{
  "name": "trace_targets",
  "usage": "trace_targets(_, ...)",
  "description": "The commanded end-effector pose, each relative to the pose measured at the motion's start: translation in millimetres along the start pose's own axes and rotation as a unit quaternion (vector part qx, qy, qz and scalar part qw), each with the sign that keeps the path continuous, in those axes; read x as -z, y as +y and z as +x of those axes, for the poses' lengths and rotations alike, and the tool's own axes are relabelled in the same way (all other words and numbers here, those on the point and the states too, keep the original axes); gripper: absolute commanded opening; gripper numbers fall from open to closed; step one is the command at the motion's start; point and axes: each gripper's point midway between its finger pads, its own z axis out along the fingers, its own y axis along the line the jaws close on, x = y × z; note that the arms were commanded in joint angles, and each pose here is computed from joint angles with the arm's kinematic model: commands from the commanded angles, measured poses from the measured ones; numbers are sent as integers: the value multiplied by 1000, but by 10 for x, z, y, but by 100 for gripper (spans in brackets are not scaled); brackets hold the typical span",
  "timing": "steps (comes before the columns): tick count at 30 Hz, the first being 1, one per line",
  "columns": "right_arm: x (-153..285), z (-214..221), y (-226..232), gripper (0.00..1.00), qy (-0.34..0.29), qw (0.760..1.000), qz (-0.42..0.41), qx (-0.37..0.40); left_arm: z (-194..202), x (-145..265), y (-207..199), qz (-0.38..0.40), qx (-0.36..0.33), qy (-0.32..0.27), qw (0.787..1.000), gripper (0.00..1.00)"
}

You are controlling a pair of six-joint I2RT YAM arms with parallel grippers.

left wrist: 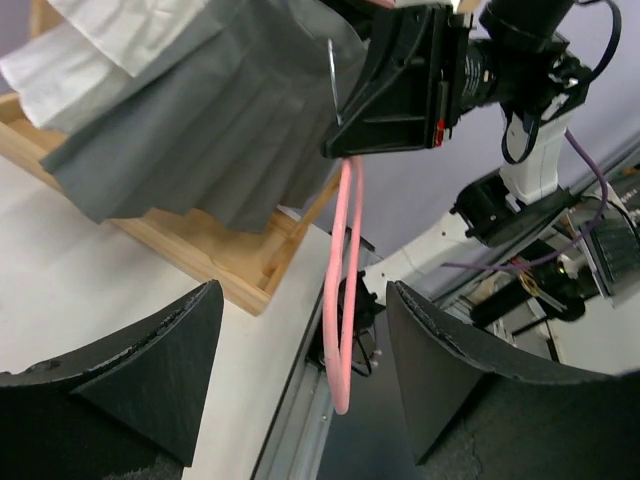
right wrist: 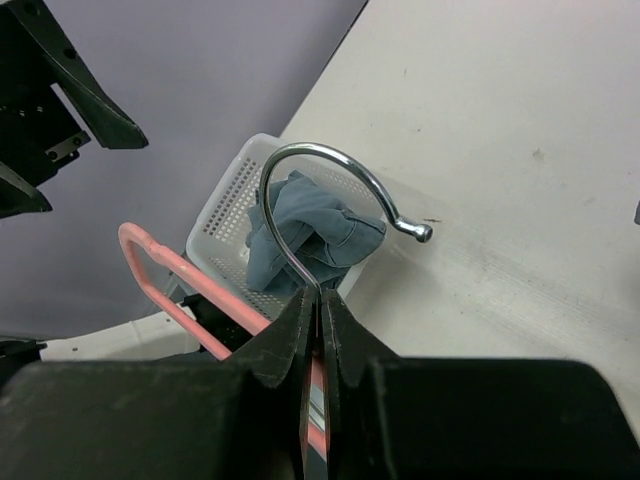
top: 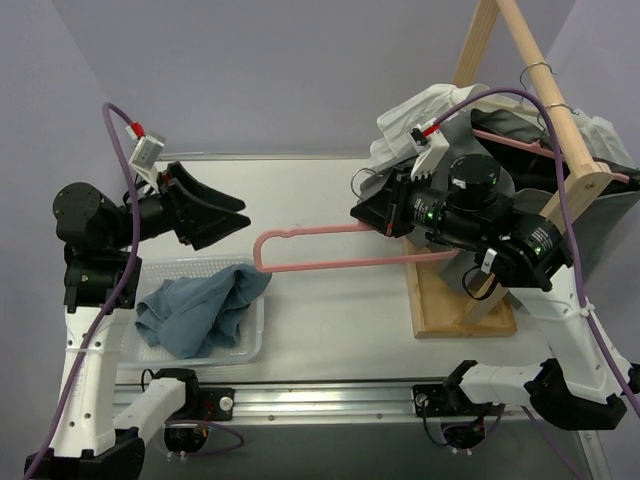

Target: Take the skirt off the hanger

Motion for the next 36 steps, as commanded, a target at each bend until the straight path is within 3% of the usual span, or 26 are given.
trace_targets(1, 23, -198, 139, 0, -27, 999, -26, 14, 45, -73, -163, 32, -13, 26, 999, 75)
trace_targets(14, -34, -342, 197, 0, -44, 998, -33, 13, 401, -288, -186, 39, 17, 85, 995, 69)
trace_targets(17, -43, -342, 202, 0, -43, 998, -34, 13, 439, -298, -200, 41, 16, 92, 995, 63)
trace_targets(19, -31, -351, 199, 0, -45, 998, -32, 15, 438, -312, -200, 44, 19, 96, 994, 40)
trace_targets(21, -20, -358, 176, 0, -47, 998, -25, 16, 447, -351, -177, 46, 25, 101, 994, 10)
trace_targets(22, -7, -364, 171, 0, -48, 998, -23, 19, 433, -363, -185, 45, 22, 99, 994, 3)
trace_targets(26, 123, -381, 182, 75, -53, 998, -21, 36, 328, -441, -206, 28, 3, 86, 996, 2)
trace_targets(28, 285, -479, 243, 86, -73, 996, -24, 42, 259, -497, -206, 21, -14, 77, 997, 2)
trace_targets(29, 362, -517, 282, 100, -81, 995, -28, 43, 176, -545, -233, 21, -25, 70, 997, 2)
trace_targets(32, 758, -761, 528, 99, -134, 988, -61, 38, 90, -723, -299, 40, -53, 68, 995, 2)
trace_targets(36, 1274, -1003, 857, 87, -191, 975, -115, 24, 45, -972, -432, 83, -71, 78, 991, 2)
